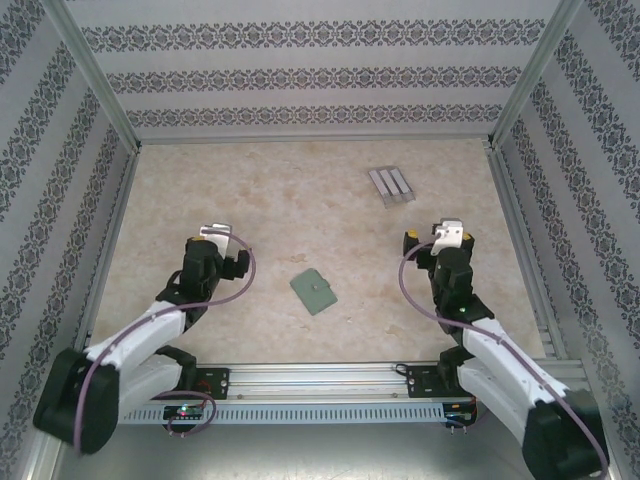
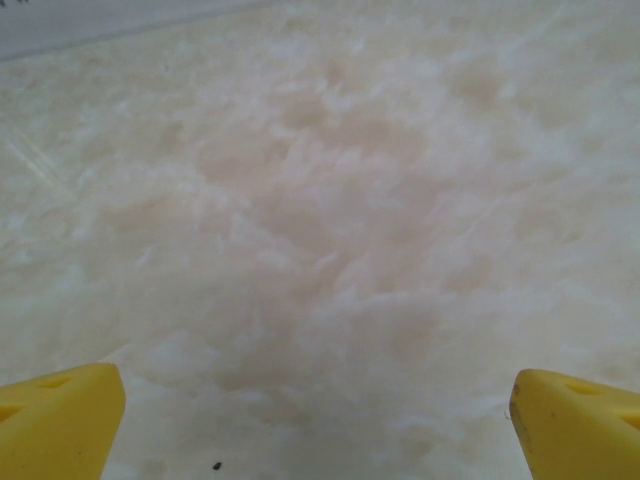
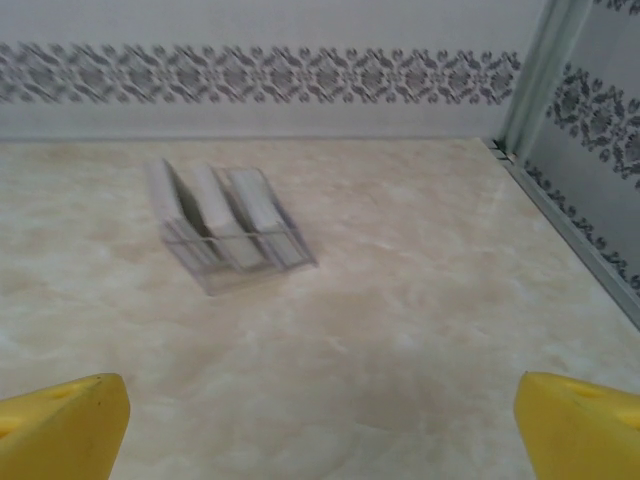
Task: Put the credit cards into the card holder
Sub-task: Reset both arms
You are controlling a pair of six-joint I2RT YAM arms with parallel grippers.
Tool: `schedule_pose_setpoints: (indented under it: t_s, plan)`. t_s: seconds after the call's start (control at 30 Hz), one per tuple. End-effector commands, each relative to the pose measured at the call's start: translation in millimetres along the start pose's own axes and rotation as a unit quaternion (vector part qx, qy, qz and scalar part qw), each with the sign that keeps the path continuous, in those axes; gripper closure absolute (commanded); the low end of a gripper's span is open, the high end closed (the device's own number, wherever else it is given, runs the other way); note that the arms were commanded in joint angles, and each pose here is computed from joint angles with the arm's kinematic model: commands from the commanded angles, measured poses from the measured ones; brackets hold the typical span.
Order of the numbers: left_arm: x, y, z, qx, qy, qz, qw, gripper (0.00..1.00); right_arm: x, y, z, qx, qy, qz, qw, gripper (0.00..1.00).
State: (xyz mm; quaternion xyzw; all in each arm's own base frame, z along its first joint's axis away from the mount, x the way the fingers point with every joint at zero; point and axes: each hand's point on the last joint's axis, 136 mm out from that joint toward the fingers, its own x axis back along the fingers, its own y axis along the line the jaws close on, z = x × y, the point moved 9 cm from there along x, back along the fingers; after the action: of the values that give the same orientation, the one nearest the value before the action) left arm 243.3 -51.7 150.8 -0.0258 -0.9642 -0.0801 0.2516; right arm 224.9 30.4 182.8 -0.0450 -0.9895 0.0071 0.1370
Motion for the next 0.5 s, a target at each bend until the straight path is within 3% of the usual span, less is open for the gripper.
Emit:
schedule_pose_setpoints:
  t_s: [0.0,0.17,0.27,0.43,0.47]
  plan:
    - [-23.2,11.6,-30.8,-0.017,-0.088,-0.006,0.996,0.00,-18.0,-5.6,2.7,0.010,-0.013,-0.021,1.000,0.02]
    - [-62.9,18.3,-18.4,-0.024,-0.048,-0.006,0.999,0.00,-39.1,-15.3,18.2,0.002,-0.023,-0.042,0.999,0.02]
    - [-69.9,32.2,-16.5,0.010,-0.040,-0.003,0.999,0.00,-48.0,-14.7,17.7,0.015,-0.032,-0.046,0.998,0.02]
    - [-70.9,55.7,7.8,0.085,-0.104,-0.014,0.991,0.00,-83.3,-17.1,36.0,-0.008,-0.024,-0.047,0.999,0.02]
    - [-72.2,53.8,4.1,0.078,-0.085,0.002,0.993,0.00,-86.5,-15.0,31.8,-0.006,-0.035,-0.054,0.998,0.02]
